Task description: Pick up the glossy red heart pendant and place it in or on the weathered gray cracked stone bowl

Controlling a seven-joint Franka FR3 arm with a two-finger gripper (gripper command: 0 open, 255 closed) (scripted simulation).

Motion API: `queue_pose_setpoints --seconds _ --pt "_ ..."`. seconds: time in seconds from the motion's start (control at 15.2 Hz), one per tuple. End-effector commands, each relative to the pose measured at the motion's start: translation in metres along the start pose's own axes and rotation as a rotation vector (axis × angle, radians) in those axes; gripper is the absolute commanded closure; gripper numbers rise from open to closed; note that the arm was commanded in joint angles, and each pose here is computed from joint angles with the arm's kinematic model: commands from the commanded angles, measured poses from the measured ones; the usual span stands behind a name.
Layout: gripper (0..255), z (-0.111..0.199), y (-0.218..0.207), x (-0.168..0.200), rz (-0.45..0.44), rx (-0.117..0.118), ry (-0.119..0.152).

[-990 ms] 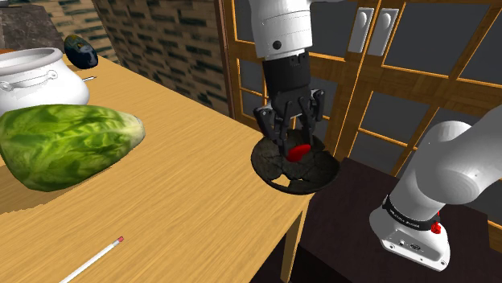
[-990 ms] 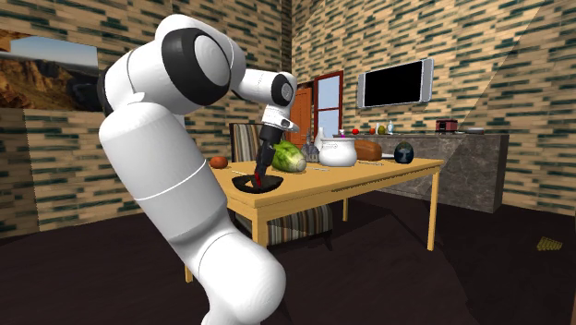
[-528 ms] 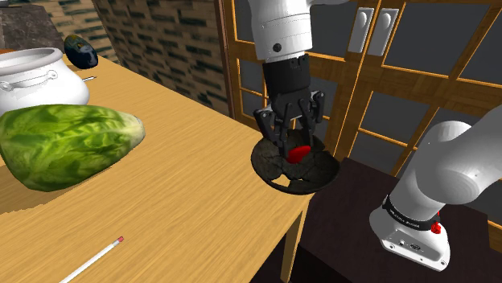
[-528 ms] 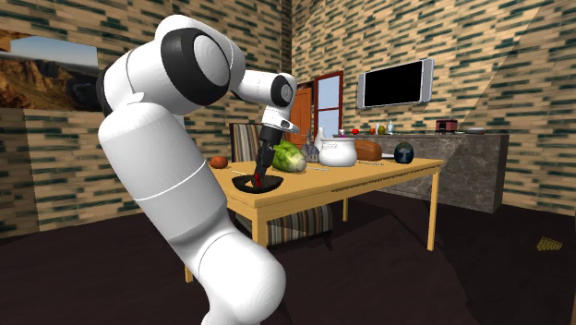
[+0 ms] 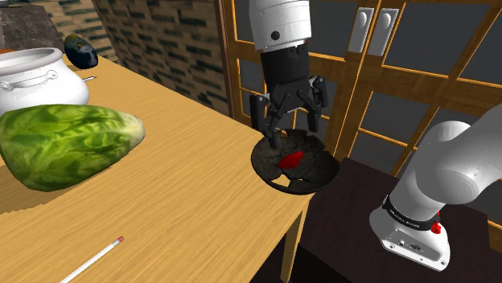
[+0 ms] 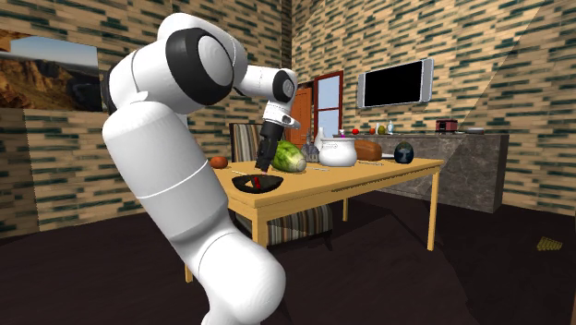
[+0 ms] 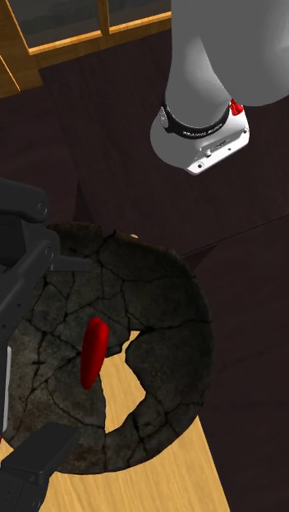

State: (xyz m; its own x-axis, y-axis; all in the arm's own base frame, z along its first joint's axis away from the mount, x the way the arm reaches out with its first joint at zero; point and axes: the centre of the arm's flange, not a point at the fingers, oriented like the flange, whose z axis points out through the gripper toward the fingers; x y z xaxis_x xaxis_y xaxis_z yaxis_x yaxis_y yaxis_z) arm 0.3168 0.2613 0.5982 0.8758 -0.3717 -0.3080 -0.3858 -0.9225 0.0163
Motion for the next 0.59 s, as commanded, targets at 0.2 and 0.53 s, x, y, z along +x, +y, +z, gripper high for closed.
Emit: queue_pose_setpoints --seconds 0.2,0.53 --pt "0 -0.034 0.000 0.000 0.000 0.000 0.000" --pt "0 -0.034 0.000 0.000 0.000 0.000 0.000"
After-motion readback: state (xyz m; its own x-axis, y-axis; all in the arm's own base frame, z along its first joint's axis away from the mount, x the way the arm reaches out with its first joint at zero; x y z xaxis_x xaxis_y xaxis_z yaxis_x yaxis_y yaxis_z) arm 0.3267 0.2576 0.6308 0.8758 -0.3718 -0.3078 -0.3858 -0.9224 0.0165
